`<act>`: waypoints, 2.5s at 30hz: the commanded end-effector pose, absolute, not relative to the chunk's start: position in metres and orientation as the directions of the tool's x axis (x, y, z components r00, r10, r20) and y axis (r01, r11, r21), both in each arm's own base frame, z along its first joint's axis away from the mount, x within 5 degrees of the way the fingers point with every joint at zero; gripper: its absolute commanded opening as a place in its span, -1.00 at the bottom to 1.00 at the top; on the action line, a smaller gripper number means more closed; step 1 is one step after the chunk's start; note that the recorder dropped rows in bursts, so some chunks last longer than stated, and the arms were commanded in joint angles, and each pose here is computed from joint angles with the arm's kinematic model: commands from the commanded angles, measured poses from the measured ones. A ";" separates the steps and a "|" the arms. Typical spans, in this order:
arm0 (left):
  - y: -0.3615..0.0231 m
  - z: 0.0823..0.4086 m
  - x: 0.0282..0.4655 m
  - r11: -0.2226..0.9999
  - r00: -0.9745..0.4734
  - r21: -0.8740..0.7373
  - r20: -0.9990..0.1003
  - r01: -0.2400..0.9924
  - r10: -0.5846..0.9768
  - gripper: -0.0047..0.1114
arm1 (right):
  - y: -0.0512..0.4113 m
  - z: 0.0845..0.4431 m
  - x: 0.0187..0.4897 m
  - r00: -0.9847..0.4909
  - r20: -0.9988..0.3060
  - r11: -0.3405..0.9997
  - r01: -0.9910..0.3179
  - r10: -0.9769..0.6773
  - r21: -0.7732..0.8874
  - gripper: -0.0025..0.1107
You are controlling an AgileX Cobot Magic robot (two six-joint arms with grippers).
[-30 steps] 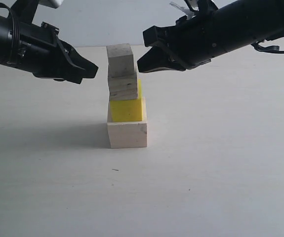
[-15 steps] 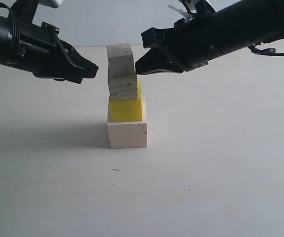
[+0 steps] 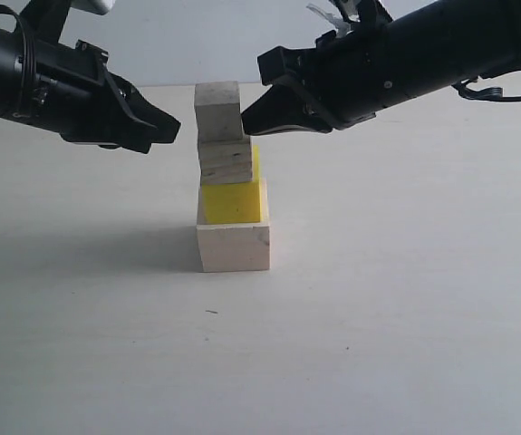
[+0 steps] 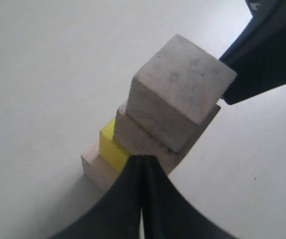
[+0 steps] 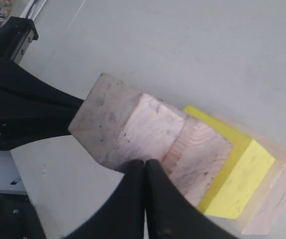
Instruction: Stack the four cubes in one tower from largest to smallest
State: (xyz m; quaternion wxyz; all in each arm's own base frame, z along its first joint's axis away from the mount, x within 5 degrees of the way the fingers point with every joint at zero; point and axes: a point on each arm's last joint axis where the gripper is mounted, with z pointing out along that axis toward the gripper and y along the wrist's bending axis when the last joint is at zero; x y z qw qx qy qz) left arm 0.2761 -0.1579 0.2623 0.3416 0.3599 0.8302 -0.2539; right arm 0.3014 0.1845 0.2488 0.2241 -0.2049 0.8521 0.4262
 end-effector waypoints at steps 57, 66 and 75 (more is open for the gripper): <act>-0.030 0.377 0.007 0.823 0.221 0.072 -0.973 0.563 -0.066 -0.92 | 0.026 0.386 -0.022 0.239 -0.959 0.740 -0.671 0.153 -0.049 -0.96; -0.028 0.376 -0.022 0.968 0.386 0.176 -0.918 0.178 0.095 -0.92 | 0.026 0.386 -0.022 0.240 -0.958 0.741 -0.670 0.154 -0.049 -0.96; -0.029 0.368 -0.016 0.981 0.352 0.188 -0.923 0.055 0.157 -0.92 | 0.026 0.386 -0.022 0.240 -0.958 0.741 -0.670 0.154 -0.049 -0.96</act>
